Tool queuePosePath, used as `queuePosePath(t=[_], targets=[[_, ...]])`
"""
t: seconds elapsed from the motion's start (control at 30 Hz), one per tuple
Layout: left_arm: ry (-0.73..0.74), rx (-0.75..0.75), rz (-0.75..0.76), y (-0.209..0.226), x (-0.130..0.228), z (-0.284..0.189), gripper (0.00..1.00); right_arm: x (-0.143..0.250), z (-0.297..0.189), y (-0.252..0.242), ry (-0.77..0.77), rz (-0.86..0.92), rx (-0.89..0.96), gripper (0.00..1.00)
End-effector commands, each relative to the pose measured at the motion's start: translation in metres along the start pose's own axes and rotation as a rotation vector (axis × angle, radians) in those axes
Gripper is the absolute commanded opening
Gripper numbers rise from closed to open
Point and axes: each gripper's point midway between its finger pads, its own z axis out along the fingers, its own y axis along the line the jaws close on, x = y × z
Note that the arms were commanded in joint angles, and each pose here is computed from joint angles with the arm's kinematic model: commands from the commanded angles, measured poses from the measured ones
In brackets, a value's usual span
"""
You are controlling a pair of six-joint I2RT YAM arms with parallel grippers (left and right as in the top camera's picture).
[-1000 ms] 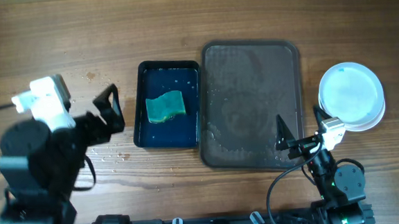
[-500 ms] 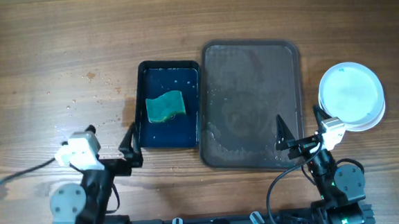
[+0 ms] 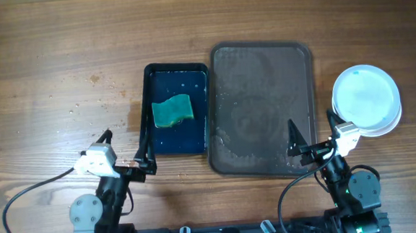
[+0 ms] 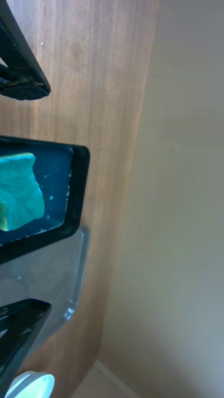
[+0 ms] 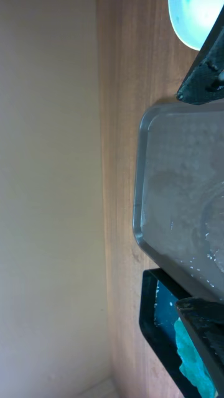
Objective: Clean dirty plates on tray and stack at the side
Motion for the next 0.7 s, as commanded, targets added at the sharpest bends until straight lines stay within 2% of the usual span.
queuePosePath(t=[0.0, 0.03, 0.13, 0.67], targets=[[0.036, 0.019, -0.002, 0.006, 0.030, 0.009, 1.00, -0.001, 0.000, -0.004, -0.004, -0.011, 0.022, 1.00], [0.051, 0.018, -0.005, 0.009, 0.041, 0.012, 1.00, -0.001, 0.000, -0.004, -0.004, -0.011, 0.022, 1.00], [-0.006, 0.040, 0.008, 0.007, 0.036, 0.016, 1.00, -0.001, 0.000, -0.004, -0.004, -0.010, 0.022, 1.00], [-0.007, 0.039, 0.009, 0.007, 0.036, 0.016, 1.00, -0.001, 0.000, -0.004, -0.004, -0.011, 0.022, 1.00]])
